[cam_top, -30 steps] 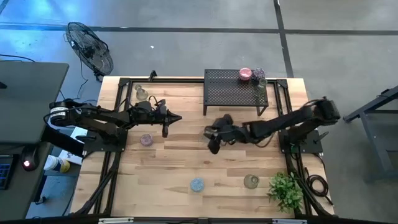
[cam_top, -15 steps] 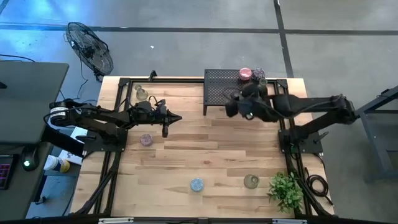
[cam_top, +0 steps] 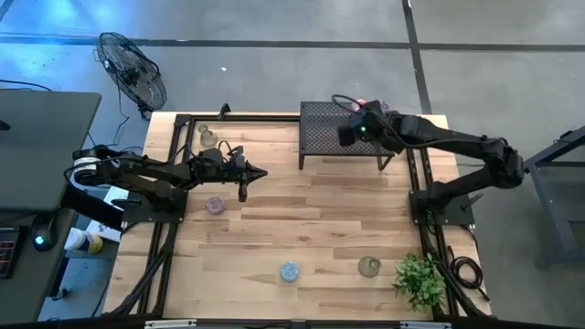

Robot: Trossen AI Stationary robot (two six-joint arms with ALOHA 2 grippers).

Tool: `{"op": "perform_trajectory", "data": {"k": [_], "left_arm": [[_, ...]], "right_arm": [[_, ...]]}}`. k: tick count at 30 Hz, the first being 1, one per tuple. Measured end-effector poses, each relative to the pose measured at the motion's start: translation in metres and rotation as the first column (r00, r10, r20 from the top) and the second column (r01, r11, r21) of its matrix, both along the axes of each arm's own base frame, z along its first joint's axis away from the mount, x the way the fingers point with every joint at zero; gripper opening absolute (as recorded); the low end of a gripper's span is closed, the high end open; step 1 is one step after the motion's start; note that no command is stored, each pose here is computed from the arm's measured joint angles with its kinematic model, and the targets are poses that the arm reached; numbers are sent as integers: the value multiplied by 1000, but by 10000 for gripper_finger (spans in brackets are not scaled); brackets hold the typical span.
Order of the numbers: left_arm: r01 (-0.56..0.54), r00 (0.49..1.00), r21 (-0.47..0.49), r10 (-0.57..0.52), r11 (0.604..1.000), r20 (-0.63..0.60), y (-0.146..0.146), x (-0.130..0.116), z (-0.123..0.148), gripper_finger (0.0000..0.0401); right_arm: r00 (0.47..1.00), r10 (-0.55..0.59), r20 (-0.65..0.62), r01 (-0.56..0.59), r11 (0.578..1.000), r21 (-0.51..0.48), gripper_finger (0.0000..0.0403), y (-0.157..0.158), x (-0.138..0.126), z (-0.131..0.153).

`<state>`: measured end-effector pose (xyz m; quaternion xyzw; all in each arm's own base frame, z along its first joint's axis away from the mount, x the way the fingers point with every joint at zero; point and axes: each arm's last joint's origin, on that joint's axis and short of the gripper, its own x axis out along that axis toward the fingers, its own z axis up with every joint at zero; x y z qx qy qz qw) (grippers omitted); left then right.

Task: Pick & Place candle stick holders
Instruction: Put the green glass candle holder on the shelf aligned with the other green glass candle holder

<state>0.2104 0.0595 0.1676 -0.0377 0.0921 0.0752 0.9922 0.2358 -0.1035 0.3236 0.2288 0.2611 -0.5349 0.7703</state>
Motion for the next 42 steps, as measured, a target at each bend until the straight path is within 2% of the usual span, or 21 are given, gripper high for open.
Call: {"op": "perform_trajectory", "data": {"k": [13, 42], "left_arm": [[0, 1000, 0, 0, 1000, -1, 0, 0, 0, 10], [0, 1000, -1, 0, 1000, -1, 0, 0, 0, 10]], "right_arm": [[999, -40, -18, 41, 998, 51, 173, -28, -10, -4], [999, -20, -39, 23, 997, 79, 190, -38, -10, -9]]}}
